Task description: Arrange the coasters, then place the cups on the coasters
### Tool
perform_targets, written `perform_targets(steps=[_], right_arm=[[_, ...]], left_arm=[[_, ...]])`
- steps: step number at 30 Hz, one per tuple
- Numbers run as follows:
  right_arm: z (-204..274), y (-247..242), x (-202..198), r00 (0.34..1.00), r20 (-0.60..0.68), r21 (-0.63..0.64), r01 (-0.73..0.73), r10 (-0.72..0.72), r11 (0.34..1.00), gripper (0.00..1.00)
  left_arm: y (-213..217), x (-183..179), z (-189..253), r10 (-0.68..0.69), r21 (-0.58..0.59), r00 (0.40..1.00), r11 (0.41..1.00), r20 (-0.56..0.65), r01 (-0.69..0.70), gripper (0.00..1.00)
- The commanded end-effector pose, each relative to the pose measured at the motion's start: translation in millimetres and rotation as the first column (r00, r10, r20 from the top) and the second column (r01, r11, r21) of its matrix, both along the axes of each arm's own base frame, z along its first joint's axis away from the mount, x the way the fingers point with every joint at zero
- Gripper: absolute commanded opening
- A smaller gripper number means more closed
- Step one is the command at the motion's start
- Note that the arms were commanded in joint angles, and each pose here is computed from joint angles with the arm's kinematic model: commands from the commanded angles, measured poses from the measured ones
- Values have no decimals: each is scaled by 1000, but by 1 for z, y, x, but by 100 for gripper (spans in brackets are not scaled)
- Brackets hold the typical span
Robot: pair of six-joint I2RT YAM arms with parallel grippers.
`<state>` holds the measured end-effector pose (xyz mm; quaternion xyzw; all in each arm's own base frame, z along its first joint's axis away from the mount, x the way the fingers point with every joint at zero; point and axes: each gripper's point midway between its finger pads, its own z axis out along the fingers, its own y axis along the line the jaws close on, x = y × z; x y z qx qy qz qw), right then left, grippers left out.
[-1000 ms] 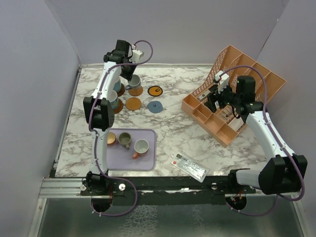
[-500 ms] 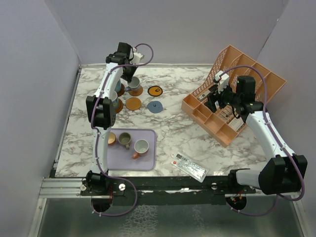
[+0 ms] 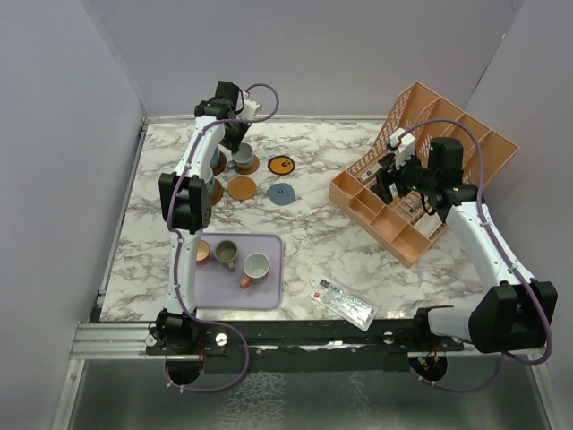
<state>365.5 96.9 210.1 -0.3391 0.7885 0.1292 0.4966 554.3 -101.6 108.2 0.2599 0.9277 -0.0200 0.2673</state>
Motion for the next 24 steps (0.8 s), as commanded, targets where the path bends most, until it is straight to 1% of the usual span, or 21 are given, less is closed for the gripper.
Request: perform_targets(steps=[1, 6, 7, 12, 14, 24], right_arm=[[1, -6, 1, 1000, 13, -20, 16, -16, 1000, 78], [1, -6, 1, 1000, 13, -21, 17, -17, 1000, 78], [2, -6, 1, 1000, 14, -20, 17, -17, 1000, 78], [1, -6, 1, 1000, 13, -20, 17, -17, 1000, 78], [1, -6, 1, 1000, 12, -21, 19, -18, 1000, 78], [-1, -7, 2, 1000, 8, -25, 24, -24, 999, 78]], left_arm=[[-2, 11, 16, 1, 7, 998, 1000, 61, -1, 0], [-2, 10, 10, -1, 11, 999, 1000, 51, 0, 0], [-2, 10, 9, -1, 12, 999, 1000, 48, 1, 1], [-1, 11, 2, -4, 21, 999, 1000, 38, 4, 16], [-1, 13, 1, -8, 24, 999, 1000, 43, 7, 21], [-1, 25, 5, -47, 46, 994, 998, 96, 43, 33]])
